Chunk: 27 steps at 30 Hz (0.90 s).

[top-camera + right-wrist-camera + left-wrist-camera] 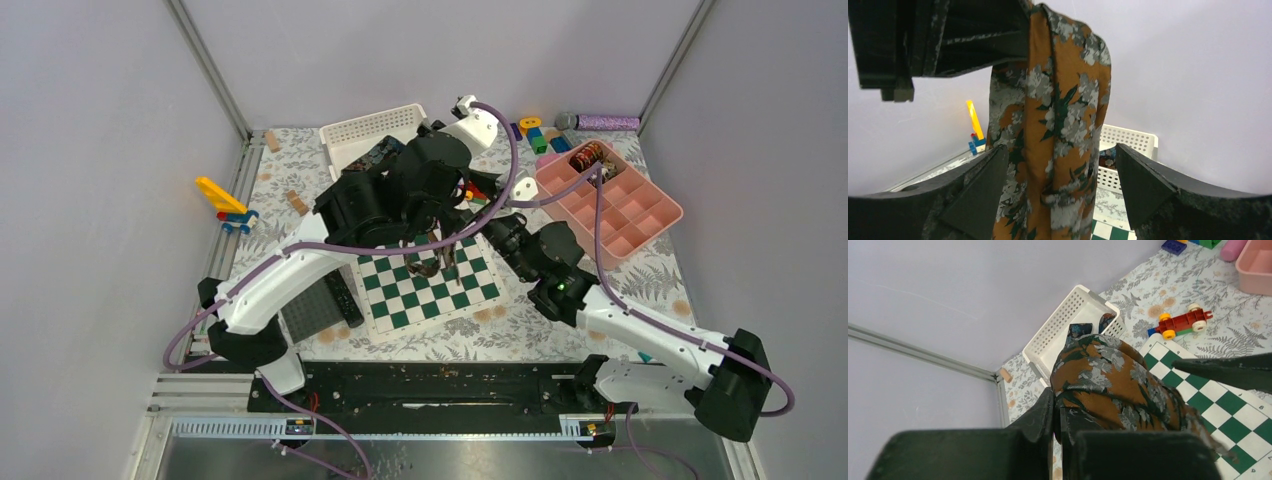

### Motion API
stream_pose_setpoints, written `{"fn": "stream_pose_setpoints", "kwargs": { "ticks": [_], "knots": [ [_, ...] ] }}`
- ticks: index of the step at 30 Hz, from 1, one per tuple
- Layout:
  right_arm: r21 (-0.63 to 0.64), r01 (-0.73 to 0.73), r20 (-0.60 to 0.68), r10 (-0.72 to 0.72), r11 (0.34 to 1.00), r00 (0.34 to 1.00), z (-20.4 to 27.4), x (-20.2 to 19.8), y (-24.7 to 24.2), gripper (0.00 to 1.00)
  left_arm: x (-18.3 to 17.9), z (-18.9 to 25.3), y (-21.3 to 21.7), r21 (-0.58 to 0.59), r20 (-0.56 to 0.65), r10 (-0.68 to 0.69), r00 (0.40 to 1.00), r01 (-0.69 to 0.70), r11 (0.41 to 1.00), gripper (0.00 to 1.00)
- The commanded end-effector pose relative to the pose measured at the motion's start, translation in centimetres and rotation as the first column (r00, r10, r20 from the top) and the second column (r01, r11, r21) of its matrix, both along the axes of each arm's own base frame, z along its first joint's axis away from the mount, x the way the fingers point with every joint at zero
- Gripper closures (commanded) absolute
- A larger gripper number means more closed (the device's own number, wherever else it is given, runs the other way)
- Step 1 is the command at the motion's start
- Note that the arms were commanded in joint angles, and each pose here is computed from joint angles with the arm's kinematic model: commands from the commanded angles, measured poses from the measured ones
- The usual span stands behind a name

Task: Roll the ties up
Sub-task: Flatten out the tie at the center of the board.

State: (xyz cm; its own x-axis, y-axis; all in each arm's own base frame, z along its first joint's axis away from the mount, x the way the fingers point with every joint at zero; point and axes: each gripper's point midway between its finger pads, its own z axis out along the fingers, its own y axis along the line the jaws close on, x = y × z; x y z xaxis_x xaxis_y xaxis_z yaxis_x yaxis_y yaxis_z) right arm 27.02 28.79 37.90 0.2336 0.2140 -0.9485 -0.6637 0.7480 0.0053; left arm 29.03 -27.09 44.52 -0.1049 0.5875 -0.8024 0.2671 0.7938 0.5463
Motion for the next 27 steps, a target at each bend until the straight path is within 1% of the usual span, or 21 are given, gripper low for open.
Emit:
{"fn": "stream_pose_setpoints", "kwargs": {
  "ticks": [1,5,14,18,23,27],
  "knots": [
    [0.118,0.059,0.109,-0.072,0.991,0.991,4.2,-0.1,-0.9,0.16,-0.5,0.5,0.8,-0.031,-0.007,0.031,0.999,-0.031,0.999,1.0],
    [0.132,0.142,0.087,-0.155,0.981,0.984,4.0,0.9,-1.3,0.19,-0.6,0.5,0.9,-0.041,-0.013,0.031,0.999,-0.032,0.999,1.0],
    [0.046,0.31,0.077,-0.313,0.95,0.947,2.4,2.9,-1.5,0.24,-0.8,0.1,0.9,-0.04,-0.031,0.02,0.999,-0.021,0.999,1.0],
    [0.002,0.373,0.103,-0.371,0.928,0.923,1.6,3.5,-1.6,0.27,-0.9,-0.1,0.9,-0.03,-0.042,0.019,0.999,-0.02,0.999,1.0],
    [-0.029,0.466,0.149,-0.457,0.884,0.877,0.9,4.0,-2.6,0.34,-0.9,-0.4,0.9,-0.019,-0.049,0.019,0.999,-0.02,1.0,1.0],
    [-0.026,0.472,0.188,-0.46,0.881,0.868,0.8,3.8,-2.7,0.38,-1.1,-0.4,0.7,-0.031,-0.056,0.004,0.998,-0.006,0.999,1.0]
  ]
}}
